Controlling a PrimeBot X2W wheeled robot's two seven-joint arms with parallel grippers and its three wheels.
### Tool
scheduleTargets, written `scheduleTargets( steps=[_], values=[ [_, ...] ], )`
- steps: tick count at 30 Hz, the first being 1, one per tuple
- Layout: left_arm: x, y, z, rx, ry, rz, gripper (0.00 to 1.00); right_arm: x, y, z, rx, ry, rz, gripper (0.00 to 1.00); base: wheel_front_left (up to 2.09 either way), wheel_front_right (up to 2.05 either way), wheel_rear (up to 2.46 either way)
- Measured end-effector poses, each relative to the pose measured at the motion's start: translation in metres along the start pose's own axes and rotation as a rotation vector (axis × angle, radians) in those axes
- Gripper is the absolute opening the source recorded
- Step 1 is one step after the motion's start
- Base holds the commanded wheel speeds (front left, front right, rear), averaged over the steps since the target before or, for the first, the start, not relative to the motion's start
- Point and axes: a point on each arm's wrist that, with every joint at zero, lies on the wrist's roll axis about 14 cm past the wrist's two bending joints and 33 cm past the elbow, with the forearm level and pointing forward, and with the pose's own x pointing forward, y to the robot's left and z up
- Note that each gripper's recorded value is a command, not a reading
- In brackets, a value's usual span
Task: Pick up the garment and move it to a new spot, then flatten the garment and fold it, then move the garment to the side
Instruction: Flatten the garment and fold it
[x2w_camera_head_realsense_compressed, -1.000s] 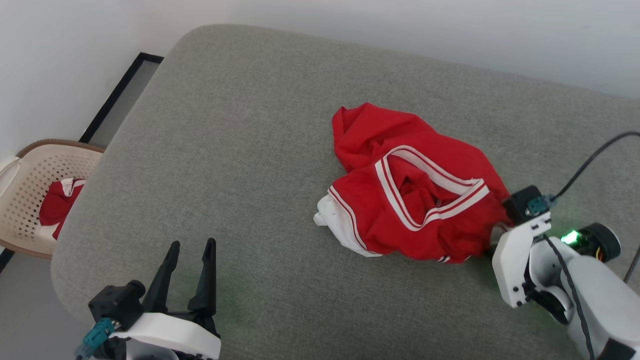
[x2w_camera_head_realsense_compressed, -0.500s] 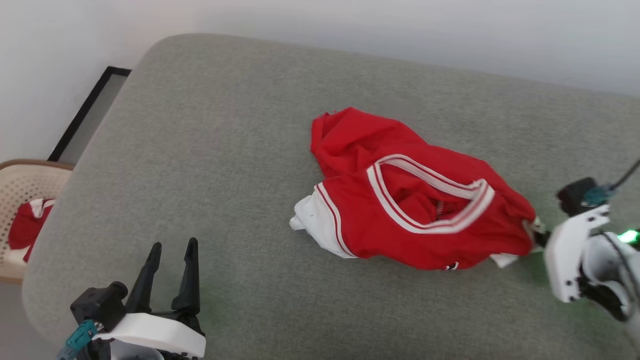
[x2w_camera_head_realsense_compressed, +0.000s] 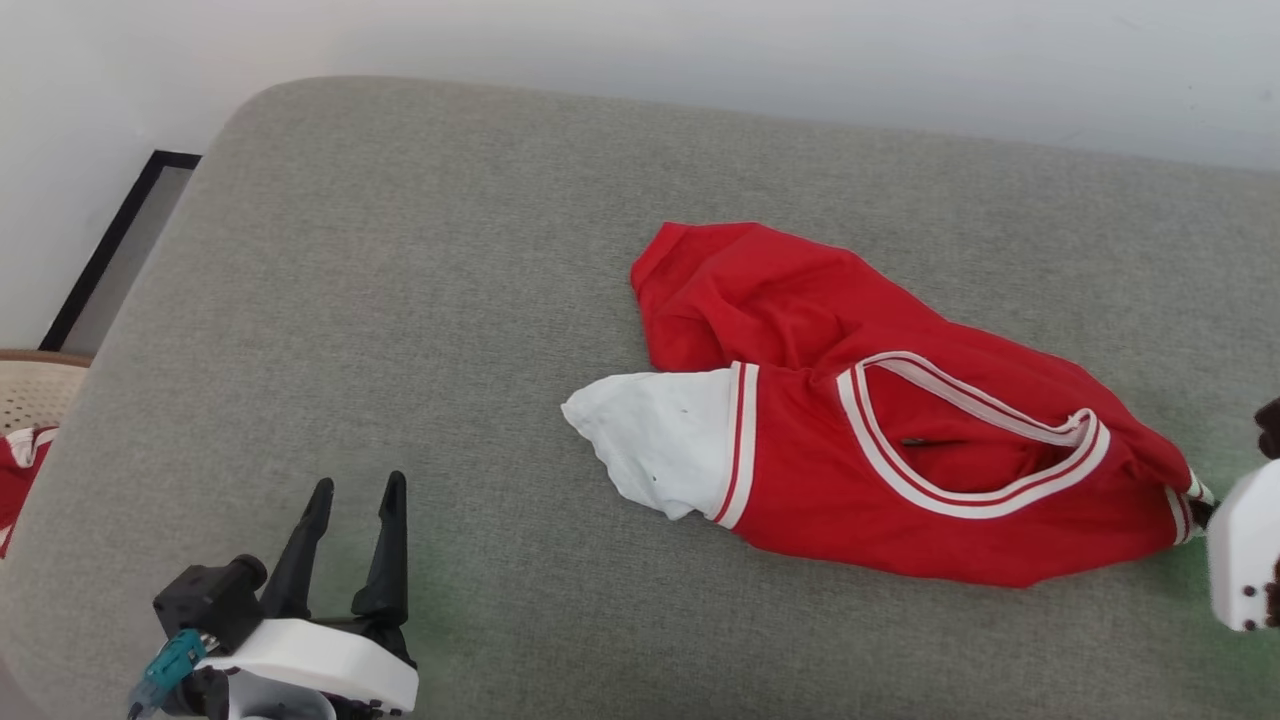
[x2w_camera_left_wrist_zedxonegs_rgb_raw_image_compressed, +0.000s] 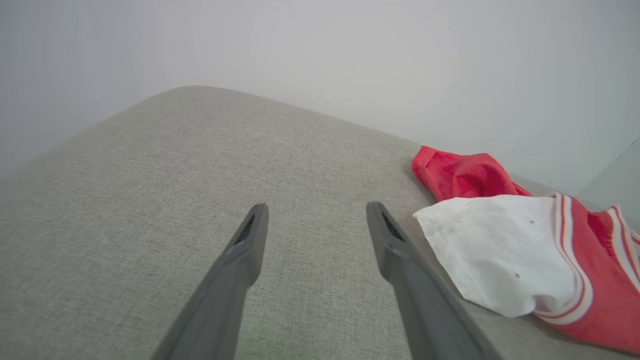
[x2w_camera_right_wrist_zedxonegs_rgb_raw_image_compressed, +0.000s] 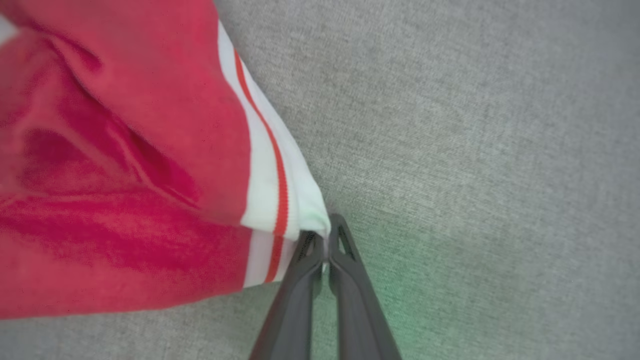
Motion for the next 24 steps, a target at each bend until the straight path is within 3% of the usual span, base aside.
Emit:
scheduleTargets(
  steps=[1,2,10,24],
  values=[
    [0.001,-0.001,-0.002,0.003,0.007,-0.005,1.0,0.001,0.001,-0.001,-0.002,-0.001,-0.002,0.45,0.0,0.0,0.0],
    [0.001,-0.002,-0.004,0.004,0.014,-0.011,1.0,0.001,0.004,-0.002,0.004,-0.002,0.001,1.0,0.0,0.0,0.0],
    [0.015,-0.021,-0.006,0.041,0.036,-0.102,1.0,-0.009,0.005,0.004,0.029,-0.073,-0.015,1.0,0.0,0.0,0.0],
    [0.045,-0.068,-0.015,0.167,0.153,-0.352,1.0,-0.088,-0.016,0.044,0.166,-0.585,-0.163,1.0,0.0,0.0,0.0]
  ],
)
